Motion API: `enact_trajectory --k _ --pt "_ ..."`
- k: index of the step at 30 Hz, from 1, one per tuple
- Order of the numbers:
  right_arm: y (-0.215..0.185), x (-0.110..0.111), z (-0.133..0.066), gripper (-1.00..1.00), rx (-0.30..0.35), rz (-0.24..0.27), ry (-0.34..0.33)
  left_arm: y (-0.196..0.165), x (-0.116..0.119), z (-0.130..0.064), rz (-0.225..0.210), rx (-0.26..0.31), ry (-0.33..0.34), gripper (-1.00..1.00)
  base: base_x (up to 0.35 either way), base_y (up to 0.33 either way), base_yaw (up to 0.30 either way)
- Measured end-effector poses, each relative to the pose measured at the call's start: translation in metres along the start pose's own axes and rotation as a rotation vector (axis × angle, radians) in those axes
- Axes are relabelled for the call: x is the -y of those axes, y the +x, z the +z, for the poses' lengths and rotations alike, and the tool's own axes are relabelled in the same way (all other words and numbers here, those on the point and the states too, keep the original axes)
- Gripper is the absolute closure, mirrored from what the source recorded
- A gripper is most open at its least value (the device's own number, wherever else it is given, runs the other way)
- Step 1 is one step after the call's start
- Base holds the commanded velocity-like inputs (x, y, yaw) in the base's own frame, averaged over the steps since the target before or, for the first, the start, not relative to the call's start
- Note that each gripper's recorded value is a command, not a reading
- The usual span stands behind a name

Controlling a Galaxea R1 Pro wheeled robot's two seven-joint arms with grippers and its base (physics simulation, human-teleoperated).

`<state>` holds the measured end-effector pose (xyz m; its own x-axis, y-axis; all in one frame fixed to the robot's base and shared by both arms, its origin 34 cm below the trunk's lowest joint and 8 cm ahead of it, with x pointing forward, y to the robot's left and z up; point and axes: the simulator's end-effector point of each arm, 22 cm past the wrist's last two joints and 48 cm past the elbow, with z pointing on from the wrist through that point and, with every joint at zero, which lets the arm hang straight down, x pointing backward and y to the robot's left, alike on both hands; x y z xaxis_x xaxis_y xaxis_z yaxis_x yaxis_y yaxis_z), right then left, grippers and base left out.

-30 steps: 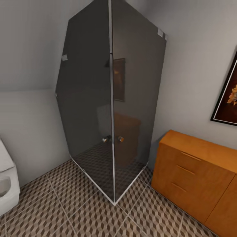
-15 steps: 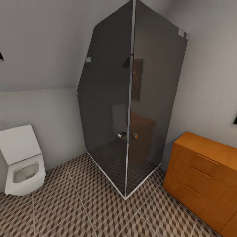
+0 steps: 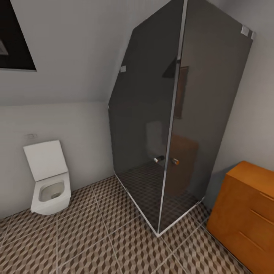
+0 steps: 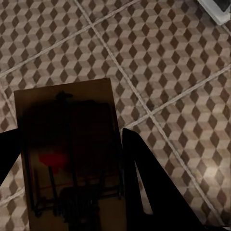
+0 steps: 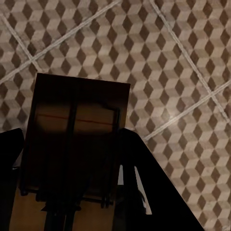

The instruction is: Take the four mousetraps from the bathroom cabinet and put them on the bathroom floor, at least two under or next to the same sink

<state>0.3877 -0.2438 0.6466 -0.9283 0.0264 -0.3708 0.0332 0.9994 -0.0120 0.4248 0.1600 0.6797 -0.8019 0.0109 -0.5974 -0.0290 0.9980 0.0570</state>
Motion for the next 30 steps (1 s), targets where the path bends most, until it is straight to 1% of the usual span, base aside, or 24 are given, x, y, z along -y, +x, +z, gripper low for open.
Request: enact_trajectory --k 6,12,30 --pt "0.000 -0.002 0.000 1.00 0.000 0.000 -0.002 -0.001 0.000 0.000 -0.002 0.005 0.000 1.00 0.033 0.000 0.290" --pt "0.000 -0.002 0.000 1.00 -0.001 0.001 -0.003 0.008 -0.003 0.000 0.004 -0.011 -0.006 1.00 0.005 0.000 0.290" --pt "0.001 -0.009 0.000 1.00 -0.002 0.001 -0.011 0.009 -0.004 -0.001 0.006 -0.014 -0.008 1.00 -0.009 0.000 0.290"
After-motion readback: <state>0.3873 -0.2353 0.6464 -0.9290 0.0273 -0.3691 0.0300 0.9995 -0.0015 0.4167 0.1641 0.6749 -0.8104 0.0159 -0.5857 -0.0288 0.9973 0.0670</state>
